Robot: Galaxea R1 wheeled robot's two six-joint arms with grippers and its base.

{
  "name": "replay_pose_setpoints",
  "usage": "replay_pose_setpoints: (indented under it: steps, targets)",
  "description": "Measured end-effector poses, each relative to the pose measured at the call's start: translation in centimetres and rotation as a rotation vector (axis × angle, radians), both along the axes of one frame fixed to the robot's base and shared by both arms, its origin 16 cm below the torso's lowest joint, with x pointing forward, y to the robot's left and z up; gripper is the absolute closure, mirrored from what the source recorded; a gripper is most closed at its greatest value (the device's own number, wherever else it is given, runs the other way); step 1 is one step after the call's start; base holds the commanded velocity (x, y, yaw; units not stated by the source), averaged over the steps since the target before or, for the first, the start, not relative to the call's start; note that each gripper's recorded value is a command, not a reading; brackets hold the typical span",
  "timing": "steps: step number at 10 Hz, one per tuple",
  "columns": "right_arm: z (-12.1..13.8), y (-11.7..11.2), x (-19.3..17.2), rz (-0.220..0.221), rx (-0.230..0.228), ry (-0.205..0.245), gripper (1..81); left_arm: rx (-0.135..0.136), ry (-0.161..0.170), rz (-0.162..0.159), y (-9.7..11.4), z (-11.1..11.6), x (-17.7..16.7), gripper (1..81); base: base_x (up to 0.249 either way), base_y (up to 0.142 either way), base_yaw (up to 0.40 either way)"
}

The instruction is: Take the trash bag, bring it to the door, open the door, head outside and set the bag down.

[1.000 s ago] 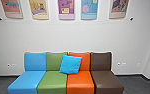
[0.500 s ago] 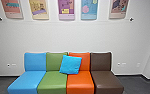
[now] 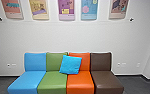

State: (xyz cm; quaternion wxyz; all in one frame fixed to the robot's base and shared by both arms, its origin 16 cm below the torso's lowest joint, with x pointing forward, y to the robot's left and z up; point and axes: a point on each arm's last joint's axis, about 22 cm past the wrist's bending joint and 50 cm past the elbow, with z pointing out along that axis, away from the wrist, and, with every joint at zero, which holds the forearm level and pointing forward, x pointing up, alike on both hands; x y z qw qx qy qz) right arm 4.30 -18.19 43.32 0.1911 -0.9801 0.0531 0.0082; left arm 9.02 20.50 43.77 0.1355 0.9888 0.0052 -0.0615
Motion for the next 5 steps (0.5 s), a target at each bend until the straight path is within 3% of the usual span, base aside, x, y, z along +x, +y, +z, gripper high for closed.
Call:
replay_pose_setpoints:
  steps: [5]
  targets:
    - [-0.12, -0.11, -0.31, 0.009, -0.007, -0.002, 1.0, -0.001, -0.001, 0.0, -0.05, 0.01, 0.01, 81.1, 0.0, 0.0, 0.0]
